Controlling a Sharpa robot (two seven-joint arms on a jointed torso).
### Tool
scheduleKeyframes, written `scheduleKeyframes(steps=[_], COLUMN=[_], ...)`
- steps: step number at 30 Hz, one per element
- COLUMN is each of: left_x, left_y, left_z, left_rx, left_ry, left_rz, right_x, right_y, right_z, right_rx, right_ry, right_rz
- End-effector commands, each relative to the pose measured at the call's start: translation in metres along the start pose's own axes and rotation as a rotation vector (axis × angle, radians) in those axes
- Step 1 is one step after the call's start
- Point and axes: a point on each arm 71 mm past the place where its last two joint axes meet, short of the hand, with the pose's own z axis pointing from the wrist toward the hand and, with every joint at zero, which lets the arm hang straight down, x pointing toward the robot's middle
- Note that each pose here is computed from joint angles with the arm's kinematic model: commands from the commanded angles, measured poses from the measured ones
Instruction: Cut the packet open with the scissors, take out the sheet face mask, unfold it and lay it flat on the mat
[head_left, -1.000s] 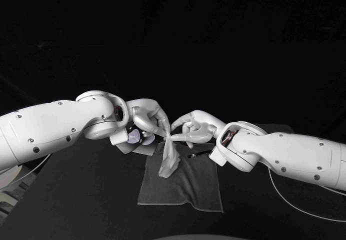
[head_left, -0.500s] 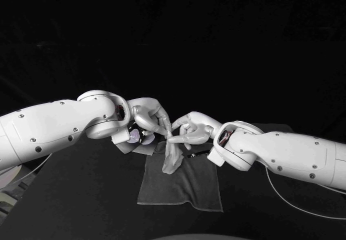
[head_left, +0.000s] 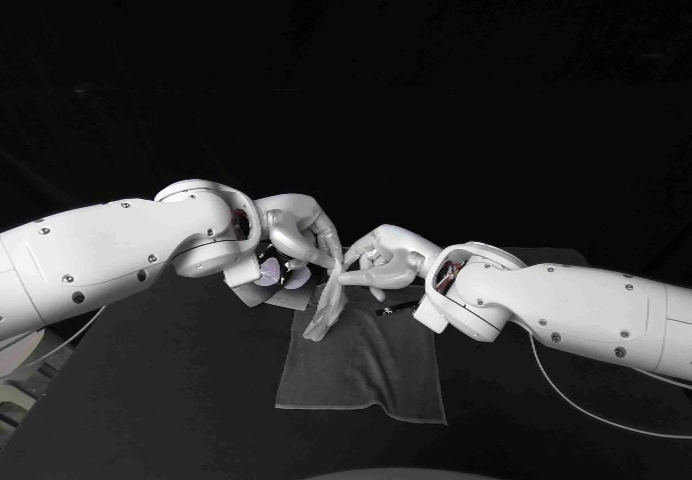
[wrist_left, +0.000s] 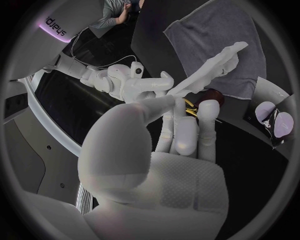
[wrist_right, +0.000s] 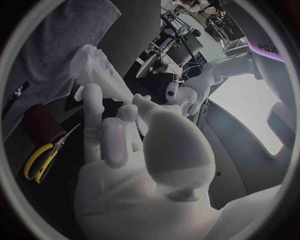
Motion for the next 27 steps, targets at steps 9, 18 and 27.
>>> scheduleKeyframes(steps=[9,18,27], left_x=[-0.0010,-0.0022,-0.0133], left_y=[-0.0022,-0.0018,0.0039], left_z=[0.0000,-0.0009,-0.0069], left_rx=[0.006,0.005,0.017], left_ry=[-0.004,-0.022,-0.132], left_rz=[-0.013,-0.020,-0.056], right_x=[-0.001,-0.005,-0.007], right_y=[0.001,-0.001,-0.004], right_z=[0.002,0.001,-0.005], right_rx=[-0.002,0.011,0.020], right_ry=[-0.042,-0.080,-0.060], right_rz=[-0.009,-0.008,0.009])
